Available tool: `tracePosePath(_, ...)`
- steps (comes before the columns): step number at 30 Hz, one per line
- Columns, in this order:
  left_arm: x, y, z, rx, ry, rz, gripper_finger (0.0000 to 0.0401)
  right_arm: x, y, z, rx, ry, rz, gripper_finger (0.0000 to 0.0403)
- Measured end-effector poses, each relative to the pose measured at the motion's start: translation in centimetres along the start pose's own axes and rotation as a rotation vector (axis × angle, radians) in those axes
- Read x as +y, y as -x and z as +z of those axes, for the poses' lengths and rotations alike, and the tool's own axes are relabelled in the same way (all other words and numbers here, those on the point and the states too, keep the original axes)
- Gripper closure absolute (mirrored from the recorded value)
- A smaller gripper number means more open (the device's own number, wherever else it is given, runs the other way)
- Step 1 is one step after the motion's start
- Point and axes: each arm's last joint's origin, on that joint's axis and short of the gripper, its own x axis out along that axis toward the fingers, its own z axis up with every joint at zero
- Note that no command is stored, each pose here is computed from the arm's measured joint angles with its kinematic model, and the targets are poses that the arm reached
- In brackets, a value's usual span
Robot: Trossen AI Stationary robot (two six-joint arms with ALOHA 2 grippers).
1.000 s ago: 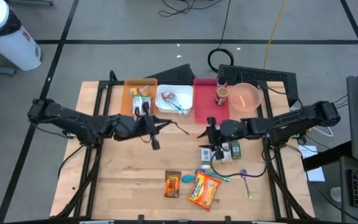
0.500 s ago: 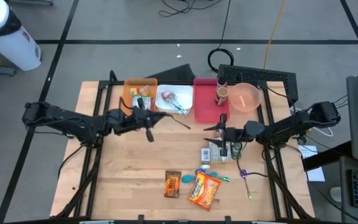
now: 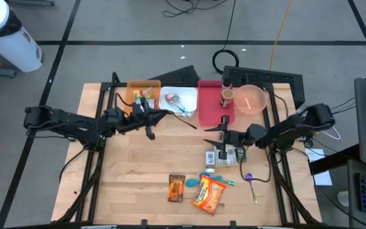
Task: Pick & Place Food Item
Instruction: Put the black spoon into the white bin
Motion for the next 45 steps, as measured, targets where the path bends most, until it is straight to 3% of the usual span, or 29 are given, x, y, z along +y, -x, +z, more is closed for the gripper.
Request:
tracePosePath(8,-0.3,-0.2,-0.1,-0.017,-0.025,-0.036,0.0392,-0.1,-3.3,-1.8,0.010,0.002,-0.033,0.0236)
tracePosePath(21,-0.6,-0.1,0.0,-0.029,-0.048,-0.069,0.0396,-0.5,-4.6,-1.7,-0.061,-0.050,-0.062,0.0242)
tracePosePath(26,-0.6,-0.1,0.0,-0.029,-0.048,-0.070,0.0390,-0.5,-4.6,-1.7,-0.060,-0.058,-0.061,0.0281)
tracePosePath(34,-0.6,-0.1,0.0,-0.033,-0.059,-0.071,0.0390,-0.5,-4.6,-1.8,-0.041,-0.062,-0.079,0.0387)
tracePosePath(38,-0.6,-0.1,0.0,-0.031,-0.066,-0.069,0.0394,-0.6,-4.6,-1.9,-0.031,-0.072,-0.104,0.0391)
tracePosePath(45,-0.7,-0.1,-0.2,-0.012,-0.020,-0.080,0.0360,-0.8,-4.6,-2.0,-0.017,-0.063,-0.117,0.0400)
